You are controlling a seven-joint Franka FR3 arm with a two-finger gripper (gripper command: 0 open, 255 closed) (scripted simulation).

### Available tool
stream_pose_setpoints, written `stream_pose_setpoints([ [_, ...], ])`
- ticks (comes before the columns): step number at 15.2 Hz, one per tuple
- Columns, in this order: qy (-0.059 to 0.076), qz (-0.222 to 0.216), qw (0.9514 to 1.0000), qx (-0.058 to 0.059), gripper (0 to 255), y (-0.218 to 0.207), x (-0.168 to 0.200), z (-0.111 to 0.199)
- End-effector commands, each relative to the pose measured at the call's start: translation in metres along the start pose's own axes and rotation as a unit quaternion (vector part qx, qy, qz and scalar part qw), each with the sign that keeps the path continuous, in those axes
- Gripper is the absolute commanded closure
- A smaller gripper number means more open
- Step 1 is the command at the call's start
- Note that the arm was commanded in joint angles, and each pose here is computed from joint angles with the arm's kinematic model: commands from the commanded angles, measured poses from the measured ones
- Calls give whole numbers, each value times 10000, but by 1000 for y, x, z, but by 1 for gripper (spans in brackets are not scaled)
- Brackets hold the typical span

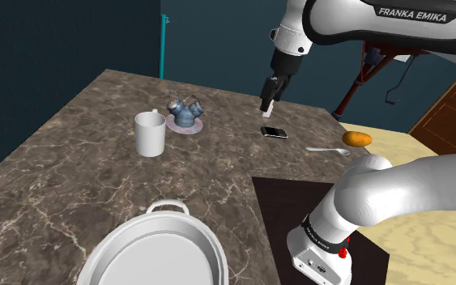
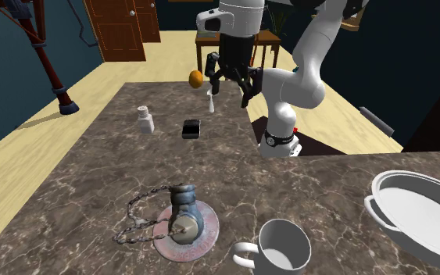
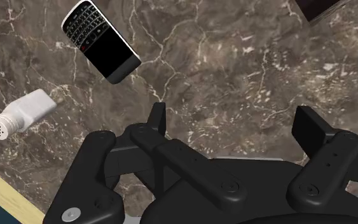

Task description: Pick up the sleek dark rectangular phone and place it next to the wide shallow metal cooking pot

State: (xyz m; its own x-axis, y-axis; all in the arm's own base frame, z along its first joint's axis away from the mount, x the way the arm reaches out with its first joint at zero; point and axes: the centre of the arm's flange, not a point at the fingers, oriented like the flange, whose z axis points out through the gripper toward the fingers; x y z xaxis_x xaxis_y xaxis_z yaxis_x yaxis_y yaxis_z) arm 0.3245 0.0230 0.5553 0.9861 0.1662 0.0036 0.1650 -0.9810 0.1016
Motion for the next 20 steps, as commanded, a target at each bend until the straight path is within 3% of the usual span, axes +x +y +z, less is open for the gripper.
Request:
stream_pose_setpoints([
  [1, 0, 0, 10000, 0, 0, 0, 0, 0],
  [5, 30, -497, 9987, 127, 0, 43, -18, 31],
  [10, 67, -1116, 9933, 286, 0, 98, -34, 71],
  [14, 97, -1609, 9861, 413, 0, 142, -42, 105],
  [19, 134, -2218, 9733, 569, 0, 197, -45, 149],
  [20, 134, -2221, 9733, 570, 0, 197, -45, 149],
])
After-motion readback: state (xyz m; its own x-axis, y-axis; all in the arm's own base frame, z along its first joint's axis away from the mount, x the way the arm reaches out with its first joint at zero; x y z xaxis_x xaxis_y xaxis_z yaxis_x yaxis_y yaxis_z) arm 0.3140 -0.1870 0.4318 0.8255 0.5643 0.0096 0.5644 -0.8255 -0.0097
